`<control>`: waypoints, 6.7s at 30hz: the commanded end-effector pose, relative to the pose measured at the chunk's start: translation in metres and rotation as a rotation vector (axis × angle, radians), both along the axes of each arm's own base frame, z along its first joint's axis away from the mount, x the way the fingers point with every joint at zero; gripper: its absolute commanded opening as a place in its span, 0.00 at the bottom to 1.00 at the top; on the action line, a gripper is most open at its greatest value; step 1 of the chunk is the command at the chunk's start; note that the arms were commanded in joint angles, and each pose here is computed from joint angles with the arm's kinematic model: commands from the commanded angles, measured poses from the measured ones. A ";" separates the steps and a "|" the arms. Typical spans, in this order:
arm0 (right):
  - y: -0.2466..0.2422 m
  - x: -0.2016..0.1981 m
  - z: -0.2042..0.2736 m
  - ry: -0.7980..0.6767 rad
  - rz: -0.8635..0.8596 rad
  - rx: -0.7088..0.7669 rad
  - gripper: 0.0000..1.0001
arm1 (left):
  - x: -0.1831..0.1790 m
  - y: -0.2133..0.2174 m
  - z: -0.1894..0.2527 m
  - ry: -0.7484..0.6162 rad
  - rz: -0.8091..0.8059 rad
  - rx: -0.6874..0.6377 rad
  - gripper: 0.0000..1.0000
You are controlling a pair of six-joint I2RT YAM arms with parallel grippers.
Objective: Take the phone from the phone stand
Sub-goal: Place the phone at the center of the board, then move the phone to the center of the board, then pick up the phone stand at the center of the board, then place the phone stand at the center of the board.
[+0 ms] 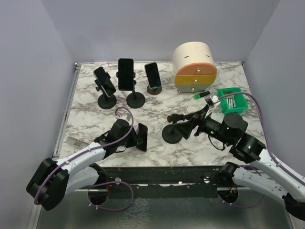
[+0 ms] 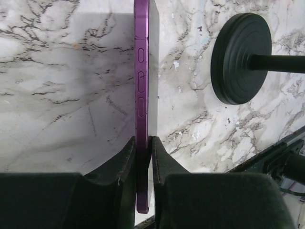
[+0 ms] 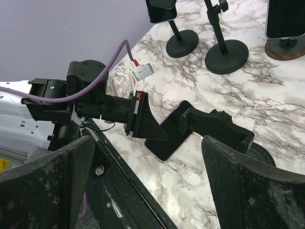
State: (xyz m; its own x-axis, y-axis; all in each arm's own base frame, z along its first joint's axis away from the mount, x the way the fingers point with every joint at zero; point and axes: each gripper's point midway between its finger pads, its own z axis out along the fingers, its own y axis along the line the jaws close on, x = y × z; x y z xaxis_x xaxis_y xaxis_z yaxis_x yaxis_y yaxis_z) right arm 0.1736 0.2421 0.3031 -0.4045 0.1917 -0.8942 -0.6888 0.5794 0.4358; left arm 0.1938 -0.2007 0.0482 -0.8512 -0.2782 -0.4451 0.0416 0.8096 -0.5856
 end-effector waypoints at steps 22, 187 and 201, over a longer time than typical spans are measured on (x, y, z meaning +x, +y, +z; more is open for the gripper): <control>-0.011 0.000 -0.012 0.030 -0.050 -0.013 1.00 | -0.011 0.054 -0.043 0.054 0.196 0.186 0.50; -0.026 0.000 0.022 -0.119 -0.078 0.013 0.99 | 0.069 0.176 0.244 -0.650 0.614 0.709 0.00; -0.022 -0.007 0.027 -0.134 -0.027 0.006 0.99 | 0.126 0.237 0.245 -0.615 0.895 0.497 0.00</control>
State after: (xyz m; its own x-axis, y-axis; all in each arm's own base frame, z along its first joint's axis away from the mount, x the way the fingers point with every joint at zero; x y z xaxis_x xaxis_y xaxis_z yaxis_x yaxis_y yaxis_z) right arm 0.1731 0.2199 0.3112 -0.3129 0.1970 -0.9291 -0.6872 0.6283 0.3647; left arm 0.2953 0.0300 0.2550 -0.2364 -0.2322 -0.9435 -0.5169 0.8523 -0.0802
